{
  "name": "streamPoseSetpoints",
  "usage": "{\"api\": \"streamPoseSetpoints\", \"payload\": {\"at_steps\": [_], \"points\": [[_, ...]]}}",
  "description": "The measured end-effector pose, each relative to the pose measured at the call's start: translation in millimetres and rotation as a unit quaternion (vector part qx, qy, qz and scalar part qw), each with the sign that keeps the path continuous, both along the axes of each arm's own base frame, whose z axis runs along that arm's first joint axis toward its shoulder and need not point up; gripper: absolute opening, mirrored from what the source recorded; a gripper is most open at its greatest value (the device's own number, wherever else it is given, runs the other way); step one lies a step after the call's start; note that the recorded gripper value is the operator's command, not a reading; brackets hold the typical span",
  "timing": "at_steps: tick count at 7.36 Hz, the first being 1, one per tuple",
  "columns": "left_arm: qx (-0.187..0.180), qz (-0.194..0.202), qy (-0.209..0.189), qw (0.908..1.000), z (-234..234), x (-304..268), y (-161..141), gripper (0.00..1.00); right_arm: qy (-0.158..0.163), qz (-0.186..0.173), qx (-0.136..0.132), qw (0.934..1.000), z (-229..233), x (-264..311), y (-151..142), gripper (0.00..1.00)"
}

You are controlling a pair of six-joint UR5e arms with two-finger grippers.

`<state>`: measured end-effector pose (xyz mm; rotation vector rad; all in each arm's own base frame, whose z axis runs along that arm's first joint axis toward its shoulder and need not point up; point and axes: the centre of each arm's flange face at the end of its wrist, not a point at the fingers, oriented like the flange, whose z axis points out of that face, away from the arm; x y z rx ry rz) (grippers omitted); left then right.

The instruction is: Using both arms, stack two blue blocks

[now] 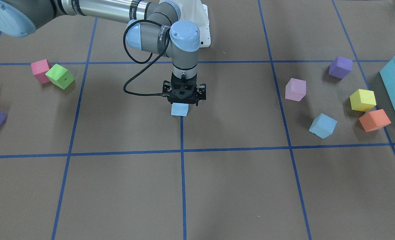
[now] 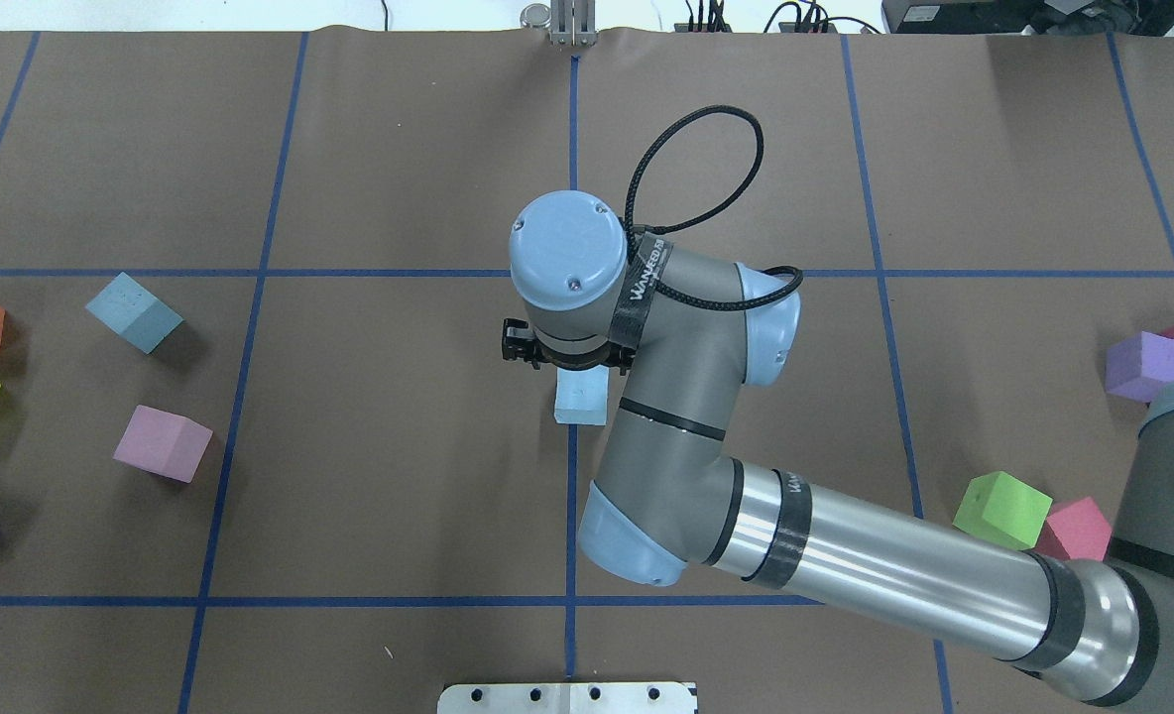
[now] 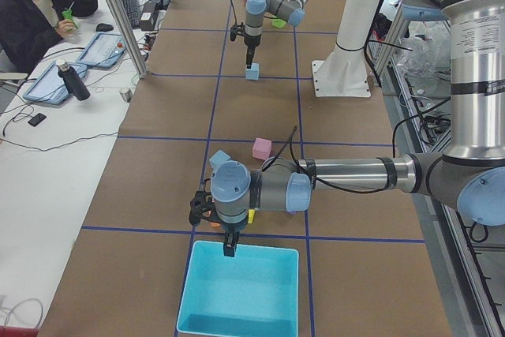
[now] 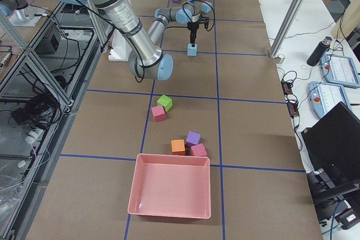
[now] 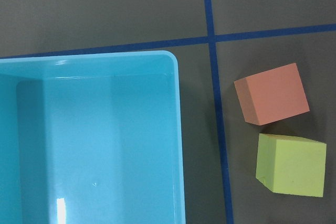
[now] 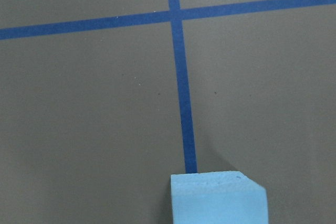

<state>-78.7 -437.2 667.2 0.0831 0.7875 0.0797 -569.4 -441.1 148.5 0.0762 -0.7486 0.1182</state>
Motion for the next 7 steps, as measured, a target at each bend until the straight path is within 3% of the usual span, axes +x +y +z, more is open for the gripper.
{"api": "streamPoseSetpoints", "payload": {"at_steps": [3,5,7], "points": [[0.02,0.0,-0.001,0.9998,-18,0,-14,0.99,-0.007,-0.002,0.014,0.9999,-7,117,-78,1.0],[0.089,-0.002,-0.004,0.996,-64,-2,-44,0.99,-0.005,-0.034,0.042,0.9985,36,219,-144,1.0],[0.174,-0.015,0.003,0.9845,-105,-2,-74,0.99,0.003,-0.071,0.067,0.9952,110,330,-186,1.0]]}}
